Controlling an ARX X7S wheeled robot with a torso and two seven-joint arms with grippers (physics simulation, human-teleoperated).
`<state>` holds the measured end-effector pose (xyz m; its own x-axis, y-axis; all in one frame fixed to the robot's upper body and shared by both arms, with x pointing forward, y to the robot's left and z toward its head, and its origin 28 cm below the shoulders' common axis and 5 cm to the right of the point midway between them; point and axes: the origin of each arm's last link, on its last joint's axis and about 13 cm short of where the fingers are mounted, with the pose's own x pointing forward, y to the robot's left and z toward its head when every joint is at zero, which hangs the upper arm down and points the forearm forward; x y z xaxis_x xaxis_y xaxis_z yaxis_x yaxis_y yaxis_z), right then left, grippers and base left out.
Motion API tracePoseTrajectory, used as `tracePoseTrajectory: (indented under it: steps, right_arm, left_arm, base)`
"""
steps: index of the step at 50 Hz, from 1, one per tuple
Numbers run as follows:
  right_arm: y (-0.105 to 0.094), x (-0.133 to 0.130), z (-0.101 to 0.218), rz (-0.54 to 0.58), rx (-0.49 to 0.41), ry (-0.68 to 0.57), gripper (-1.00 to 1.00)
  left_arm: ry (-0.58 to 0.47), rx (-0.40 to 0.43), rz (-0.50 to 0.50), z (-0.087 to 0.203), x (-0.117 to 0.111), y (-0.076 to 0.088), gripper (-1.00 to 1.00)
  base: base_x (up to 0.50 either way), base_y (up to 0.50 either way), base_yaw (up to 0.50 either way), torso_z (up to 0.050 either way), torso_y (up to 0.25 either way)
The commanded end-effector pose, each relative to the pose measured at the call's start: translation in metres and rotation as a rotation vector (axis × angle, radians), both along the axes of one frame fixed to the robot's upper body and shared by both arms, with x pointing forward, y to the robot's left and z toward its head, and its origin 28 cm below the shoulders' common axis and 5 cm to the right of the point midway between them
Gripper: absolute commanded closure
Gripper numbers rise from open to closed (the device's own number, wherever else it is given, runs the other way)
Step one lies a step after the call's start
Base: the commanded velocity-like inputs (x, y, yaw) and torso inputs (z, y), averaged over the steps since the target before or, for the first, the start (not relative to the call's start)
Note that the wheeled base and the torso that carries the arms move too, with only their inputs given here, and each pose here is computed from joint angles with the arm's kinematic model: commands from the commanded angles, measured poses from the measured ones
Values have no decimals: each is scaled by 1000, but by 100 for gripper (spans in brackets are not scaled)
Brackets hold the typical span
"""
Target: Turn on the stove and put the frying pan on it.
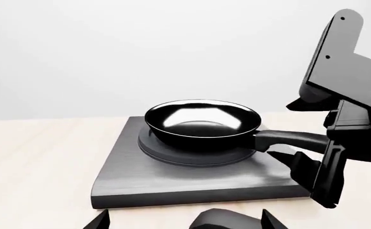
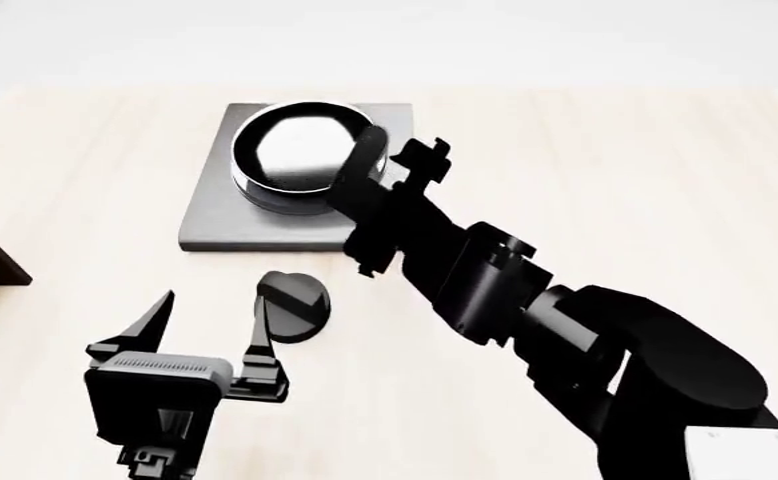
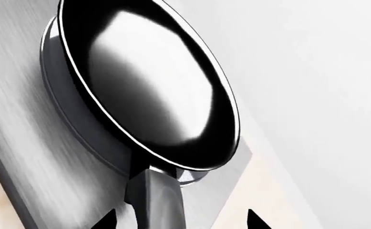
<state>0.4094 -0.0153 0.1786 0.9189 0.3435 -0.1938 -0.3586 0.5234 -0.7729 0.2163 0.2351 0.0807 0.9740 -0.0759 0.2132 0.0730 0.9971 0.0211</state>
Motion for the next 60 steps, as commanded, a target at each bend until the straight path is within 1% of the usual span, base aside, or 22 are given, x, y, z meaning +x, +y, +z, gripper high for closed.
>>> tracePoseTrajectory:
  steps: [1,3,15,16,17,18,21,23,27,28,30,31,37,46,48,55,57,59,60]
  right_arm:
    - [7,-2,5,24,110,96,-100]
    - [7,-1,7,22,150,126,-100]
    - [9,1,23,35,211,115,-100]
    - [9,2,25,39,230,123,-100]
    - [9,2,25,39,230,123,-100]
    - [8,3,26,38,257,141,-100]
    - [7,3,27,35,274,151,-100]
    - [7,3,27,35,307,184,-100]
    - [6,3,27,36,315,190,-100]
    - [6,3,28,42,415,286,-100]
    - [6,3,30,49,451,305,-100]
    - [5,4,30,46,455,307,-100]
    - [3,6,38,45,462,257,-100]
    - [-11,-7,50,56,474,170,-100]
    - [-13,-10,52,55,488,166,-100]
    - [-25,-32,63,96,505,94,-100]
    - [-29,-42,65,120,513,54,-100]
    - [-33,-49,69,111,539,-2,-100]
    - [-38,-57,72,125,555,-31,-100]
  left_arm:
    - [-1,0,1,0,0,0,-100]
    - [-1,0,2,0,0,0,-100]
    - [-3,3,0,0,0,-1,-100]
    - [-2,3,-1,0,0,-1,-100]
    - [-2,3,-1,0,0,-1,-100]
    - [-3,4,-2,0,-1,-1,-100]
    - [-4,5,-3,1,-1,-1,-100]
    - [-4,5,-3,0,-1,-2,-100]
    - [-3,6,-4,0,-1,-2,-100]
    - [-4,5,-2,0,-1,-2,-100]
    - [-3,5,-1,0,-1,-1,-100]
    - [-3,5,-1,0,-1,-1,-100]
    - [-5,5,2,0,-1,-1,-100]
    - [-16,13,13,2,0,-1,-100]
    - [-17,14,14,2,0,-2,-100]
    - [-20,14,23,3,0,-1,-100]
    - [-21,15,29,3,1,-1,-100]
    - [-22,14,34,4,1,-1,-100]
    - [-23,14,39,4,1,0,-100]
  base:
    - [0,0,0,0,0]
    - [0,0,0,0,0]
    - [0,0,0,0,0]
    - [0,0,0,0,0]
    - [0,0,0,0,0]
    - [0,0,0,0,0]
    - [0,0,0,0,0]
    - [0,0,0,0,0]
    - [0,0,0,0,0]
    - [0,0,0,0,0]
    - [0,0,0,0,0]
    - [0,0,0,0,0]
    - [0,0,0,0,0]
    - [0,0,0,0,0]
    - [0,0,0,0,0]
    - [0,0,0,0,0]
    - [0,0,0,0,0]
    - [0,0,0,0,0]
    - [0,0,0,0,0]
